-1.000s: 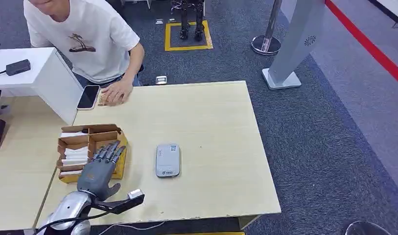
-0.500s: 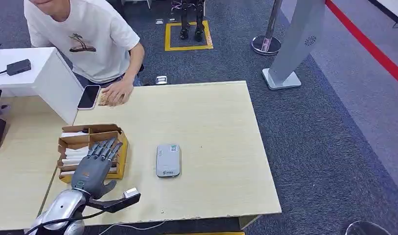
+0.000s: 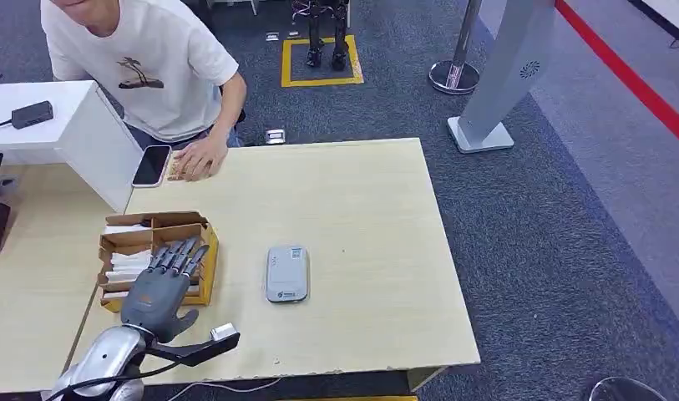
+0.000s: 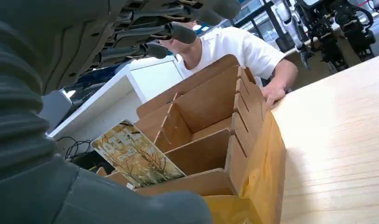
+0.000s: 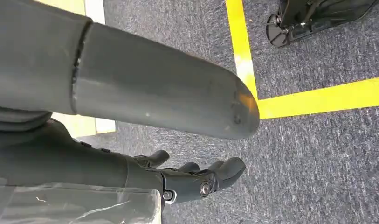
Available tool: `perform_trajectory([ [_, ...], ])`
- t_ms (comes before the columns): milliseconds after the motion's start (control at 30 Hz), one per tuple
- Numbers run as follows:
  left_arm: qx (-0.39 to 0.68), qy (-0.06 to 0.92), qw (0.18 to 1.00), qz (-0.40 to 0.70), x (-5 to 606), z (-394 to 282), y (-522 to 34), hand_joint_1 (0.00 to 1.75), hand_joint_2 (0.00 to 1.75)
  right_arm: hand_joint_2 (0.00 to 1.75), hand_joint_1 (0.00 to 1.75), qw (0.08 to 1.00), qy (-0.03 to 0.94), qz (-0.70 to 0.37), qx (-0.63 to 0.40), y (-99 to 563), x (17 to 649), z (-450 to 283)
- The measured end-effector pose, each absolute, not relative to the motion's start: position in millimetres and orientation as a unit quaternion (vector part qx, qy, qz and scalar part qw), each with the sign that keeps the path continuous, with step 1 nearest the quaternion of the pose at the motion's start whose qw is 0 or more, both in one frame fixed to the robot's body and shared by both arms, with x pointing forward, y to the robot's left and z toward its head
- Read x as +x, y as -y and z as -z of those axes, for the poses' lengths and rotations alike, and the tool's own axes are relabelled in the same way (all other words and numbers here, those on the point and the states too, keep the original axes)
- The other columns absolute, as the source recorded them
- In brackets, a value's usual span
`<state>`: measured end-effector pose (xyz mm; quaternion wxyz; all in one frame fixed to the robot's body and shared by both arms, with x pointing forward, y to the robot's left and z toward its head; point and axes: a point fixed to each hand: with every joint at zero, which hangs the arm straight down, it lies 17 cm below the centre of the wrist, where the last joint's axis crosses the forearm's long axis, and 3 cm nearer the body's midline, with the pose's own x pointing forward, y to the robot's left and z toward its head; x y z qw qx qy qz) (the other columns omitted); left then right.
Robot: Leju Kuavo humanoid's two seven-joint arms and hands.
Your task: Pass the card to the sensor for recognition and then transmit it.
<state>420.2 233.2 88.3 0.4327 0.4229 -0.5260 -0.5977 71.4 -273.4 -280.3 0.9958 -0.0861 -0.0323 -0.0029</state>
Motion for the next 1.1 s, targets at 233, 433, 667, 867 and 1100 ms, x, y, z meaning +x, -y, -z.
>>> perform_trajectory([
  [233, 0.424, 0.525, 0.433, 0.598, 420.4, -88.3, -233.9, 0.0, 1.75, 0.0, 0.0, 0.996, 0.032, 0.003, -0.086, 273.6, 71.5, 280.3],
  [433, 0.439, 0.512, 0.436, 0.596, 417.9, -88.2, -248.2, 0.0, 1.75, 0.0, 0.0, 0.996, 0.031, 0.004, -0.084, 272.5, 70.9, 280.4],
  [667, 0.449, 0.504, 0.44, 0.592, 408.9, -90.0, -260.9, 0.0, 1.75, 0.0, 0.0, 0.996, 0.032, 0.005, -0.084, 272.7, 71.4, 280.4],
  [867, 0.453, 0.499, 0.447, 0.588, 405.2, -89.0, -267.5, 0.0, 1.75, 0.0, 0.0, 0.996, 0.033, 0.005, -0.084, 272.8, 71.7, 280.3],
  [1100, 0.454, 0.498, 0.448, 0.587, 403.8, -89.2, -269.3, 0.0, 1.75, 0.0, 0.0, 0.996, 0.033, 0.005, -0.085, 272.9, 71.7, 280.3],
])
